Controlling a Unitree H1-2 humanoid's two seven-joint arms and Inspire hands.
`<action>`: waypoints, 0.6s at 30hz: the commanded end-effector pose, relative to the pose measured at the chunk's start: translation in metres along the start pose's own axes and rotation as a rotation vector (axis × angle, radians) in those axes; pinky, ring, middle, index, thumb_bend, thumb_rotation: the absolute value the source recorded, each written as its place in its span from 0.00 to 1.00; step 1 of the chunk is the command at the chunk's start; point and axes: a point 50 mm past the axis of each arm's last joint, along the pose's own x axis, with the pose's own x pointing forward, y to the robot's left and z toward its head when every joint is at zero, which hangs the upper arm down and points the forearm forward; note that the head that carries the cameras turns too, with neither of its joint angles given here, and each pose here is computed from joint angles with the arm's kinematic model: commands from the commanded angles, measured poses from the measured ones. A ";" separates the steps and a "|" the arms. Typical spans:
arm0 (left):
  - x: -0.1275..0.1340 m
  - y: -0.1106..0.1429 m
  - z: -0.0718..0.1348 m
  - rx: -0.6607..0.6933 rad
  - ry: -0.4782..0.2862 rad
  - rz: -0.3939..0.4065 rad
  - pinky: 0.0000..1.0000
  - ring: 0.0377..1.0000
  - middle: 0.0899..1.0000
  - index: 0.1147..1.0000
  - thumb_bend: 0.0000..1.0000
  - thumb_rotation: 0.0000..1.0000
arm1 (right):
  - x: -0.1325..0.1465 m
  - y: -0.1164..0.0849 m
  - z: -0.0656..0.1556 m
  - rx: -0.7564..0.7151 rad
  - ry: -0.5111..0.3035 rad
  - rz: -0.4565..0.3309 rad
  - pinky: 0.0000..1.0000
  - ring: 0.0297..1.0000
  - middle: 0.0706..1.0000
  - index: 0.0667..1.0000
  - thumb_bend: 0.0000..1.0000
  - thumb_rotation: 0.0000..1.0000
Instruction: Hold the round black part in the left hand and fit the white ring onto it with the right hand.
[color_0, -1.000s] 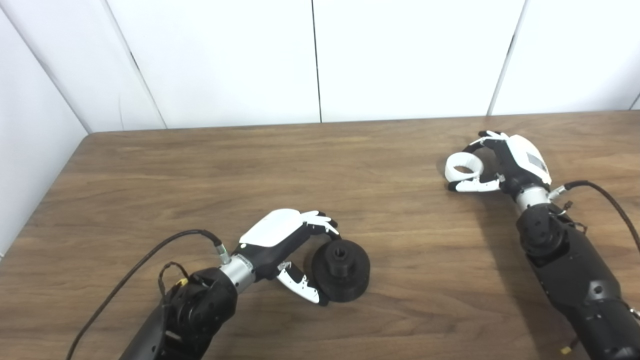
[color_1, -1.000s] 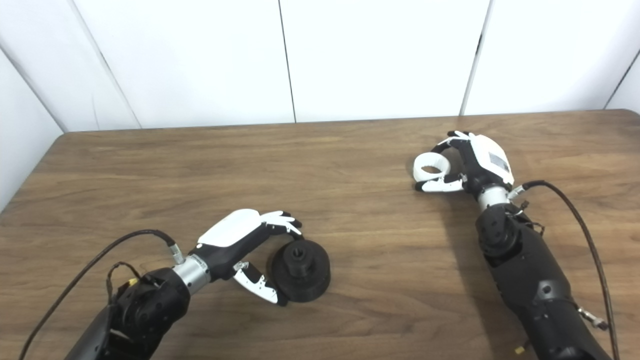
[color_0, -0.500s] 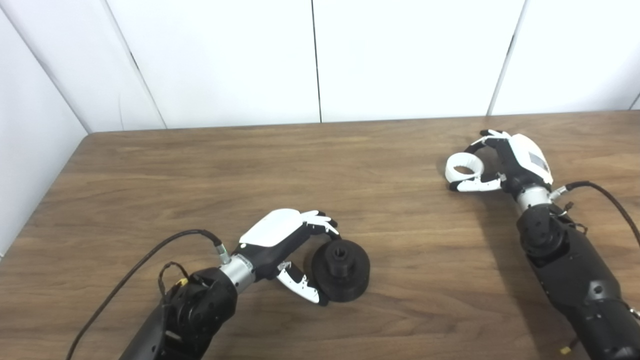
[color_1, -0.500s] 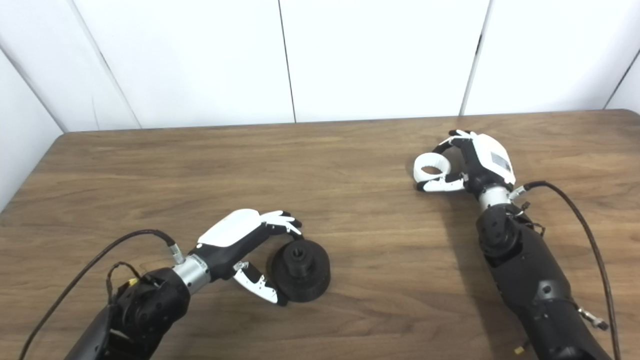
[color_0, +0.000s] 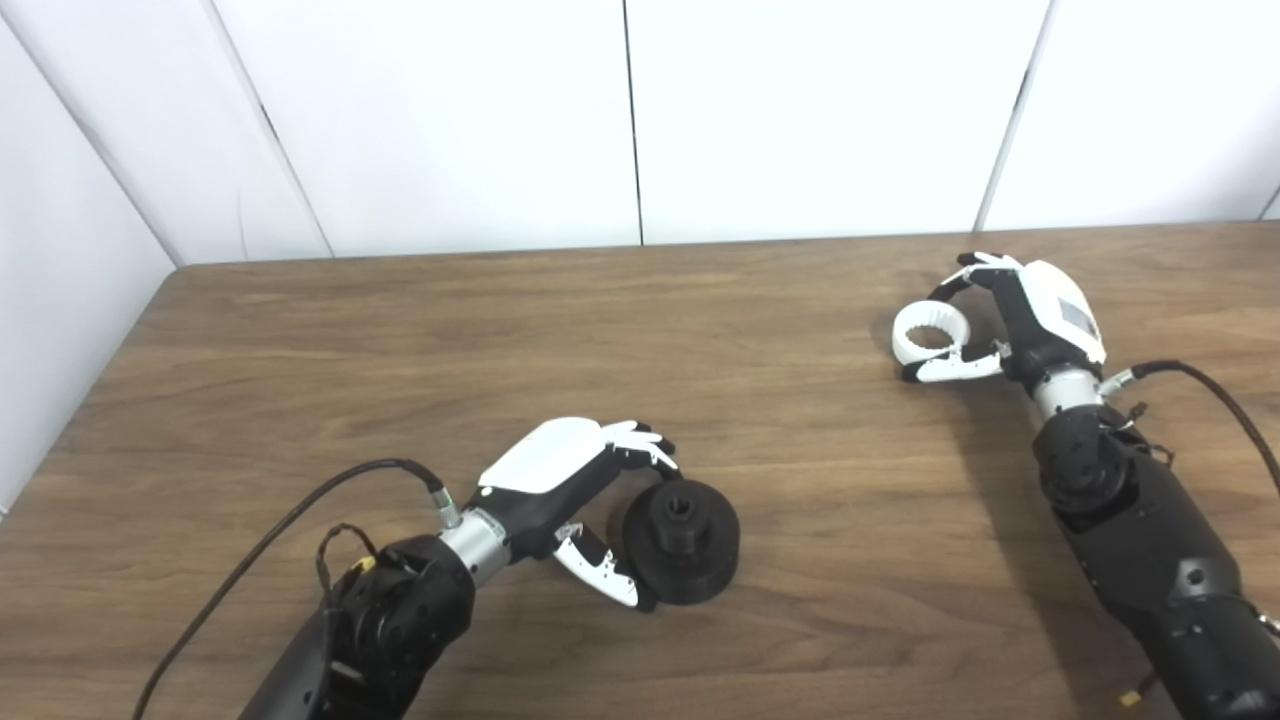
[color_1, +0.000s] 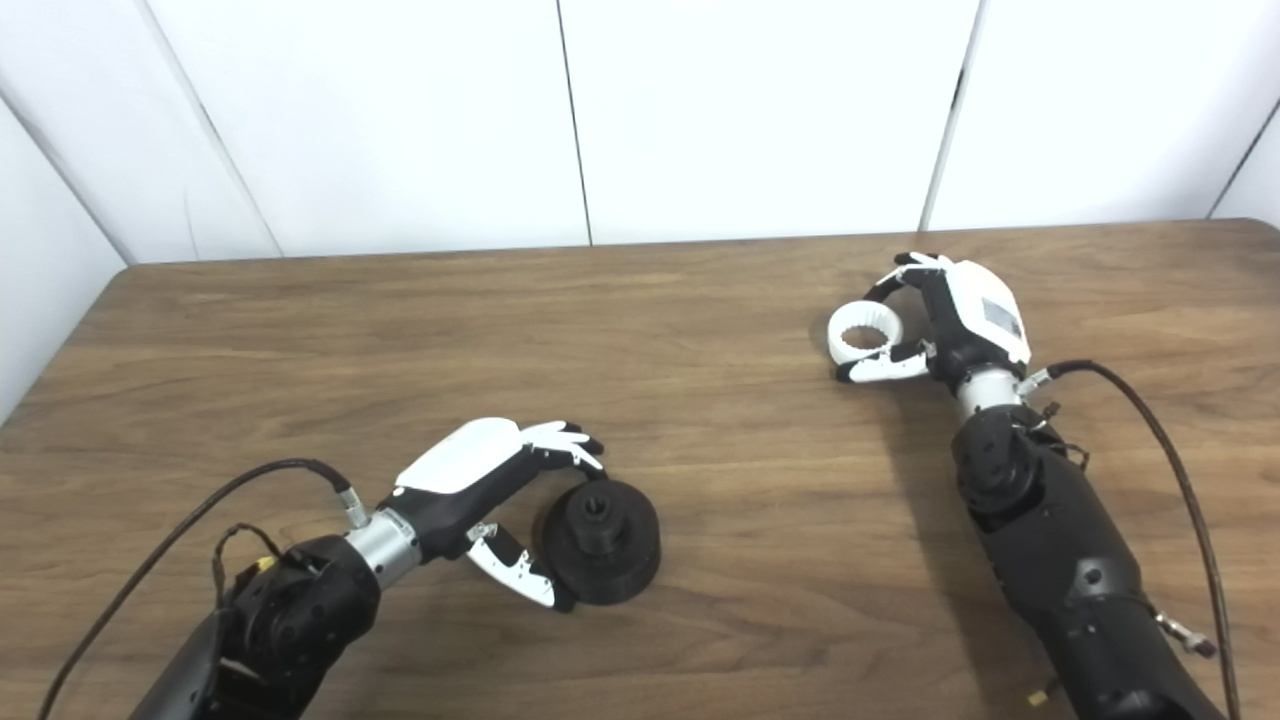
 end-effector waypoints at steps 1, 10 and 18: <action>0.001 0.003 0.002 -0.002 -0.019 0.013 0.84 0.94 0.87 0.64 0.92 0.20 | 0.014 -0.021 0.012 0.000 -0.061 -0.070 0.84 0.93 0.85 0.45 0.52 0.15; 0.002 0.003 0.002 -0.002 -0.015 0.011 0.84 0.94 0.87 0.64 0.92 0.20 | 0.012 -0.023 0.013 0.015 -0.059 -0.070 0.85 0.93 0.85 0.45 0.52 0.15; 0.004 0.003 0.001 0.000 -0.015 0.007 0.84 0.94 0.87 0.64 0.92 0.21 | 0.005 -0.029 0.014 0.058 -0.064 -0.077 0.85 0.92 0.84 0.45 0.53 0.15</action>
